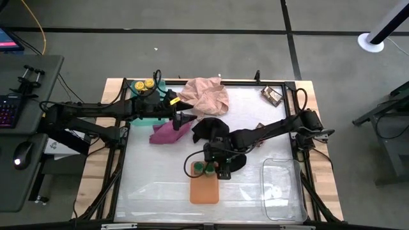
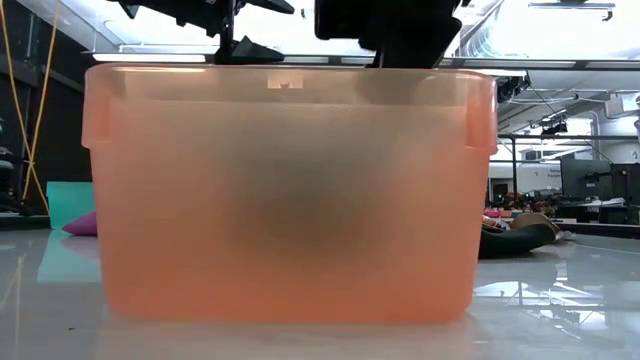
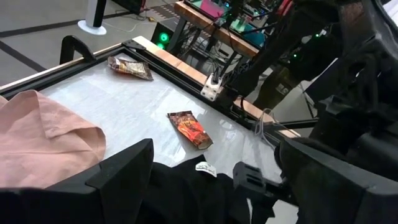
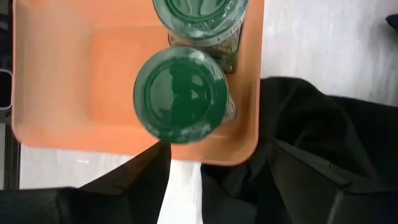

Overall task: Sort spices by type
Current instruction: Put the green seasoning bottle into the orange bin

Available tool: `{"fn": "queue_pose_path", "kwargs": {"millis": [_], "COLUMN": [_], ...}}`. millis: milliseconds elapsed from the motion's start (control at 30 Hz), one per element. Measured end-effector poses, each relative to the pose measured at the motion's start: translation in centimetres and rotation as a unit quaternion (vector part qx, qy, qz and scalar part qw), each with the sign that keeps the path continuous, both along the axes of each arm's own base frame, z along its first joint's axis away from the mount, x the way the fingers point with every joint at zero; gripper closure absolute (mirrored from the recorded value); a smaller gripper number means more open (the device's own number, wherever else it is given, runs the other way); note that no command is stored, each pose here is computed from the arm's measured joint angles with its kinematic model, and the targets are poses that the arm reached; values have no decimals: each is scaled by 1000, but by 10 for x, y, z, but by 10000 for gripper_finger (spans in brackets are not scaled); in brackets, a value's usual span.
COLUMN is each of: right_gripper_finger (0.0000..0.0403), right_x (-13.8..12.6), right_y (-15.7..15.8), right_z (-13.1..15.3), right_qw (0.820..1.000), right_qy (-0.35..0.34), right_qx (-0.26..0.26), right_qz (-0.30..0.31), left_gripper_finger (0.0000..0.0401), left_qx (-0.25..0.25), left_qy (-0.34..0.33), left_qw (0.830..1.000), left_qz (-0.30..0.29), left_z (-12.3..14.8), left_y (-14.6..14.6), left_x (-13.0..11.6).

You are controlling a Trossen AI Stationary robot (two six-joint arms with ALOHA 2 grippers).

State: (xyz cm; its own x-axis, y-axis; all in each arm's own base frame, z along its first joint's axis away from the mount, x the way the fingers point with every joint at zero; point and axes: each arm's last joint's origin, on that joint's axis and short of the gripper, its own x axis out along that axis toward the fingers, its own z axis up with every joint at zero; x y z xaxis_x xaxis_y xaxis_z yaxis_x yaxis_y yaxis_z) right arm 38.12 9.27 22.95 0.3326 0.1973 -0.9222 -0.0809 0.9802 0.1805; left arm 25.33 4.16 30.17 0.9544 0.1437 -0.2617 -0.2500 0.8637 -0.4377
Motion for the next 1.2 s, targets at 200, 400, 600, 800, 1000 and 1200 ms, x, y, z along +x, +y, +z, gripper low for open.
{"fn": "queue_pose_path", "kwargs": {"millis": [200,400,600,800,1000,1200], "right_gripper_finger": [137,160,263,391,400,401], "right_x": [-5,-21,-38,-42,-32,-33], "right_y": [-7,-9,3,22,51,76], "right_z": [21,36,34,24,26,24], "right_qw": [1000,999,998,998,988,961], "right_qy": [17,40,54,50,-27,-89], "right_qx": [-18,-25,-20,12,96,122], "right_qz": [15,22,17,-25,-118,-234], "left_gripper_finger": [66,66,87,237,383,399], "left_qx": [1,-9,-33,1,36,-49], "left_qy": [-4,17,61,84,160,159], "left_qw": [1000,1000,993,982,975,977], "left_qz": [4,-14,-98,-171,-153,-132], "left_z": [1,-3,-12,-15,-37,-81], "left_y": [2,1,-17,-61,-92,-121], "left_x": [0,-1,-2,-3,-16,-31]}}
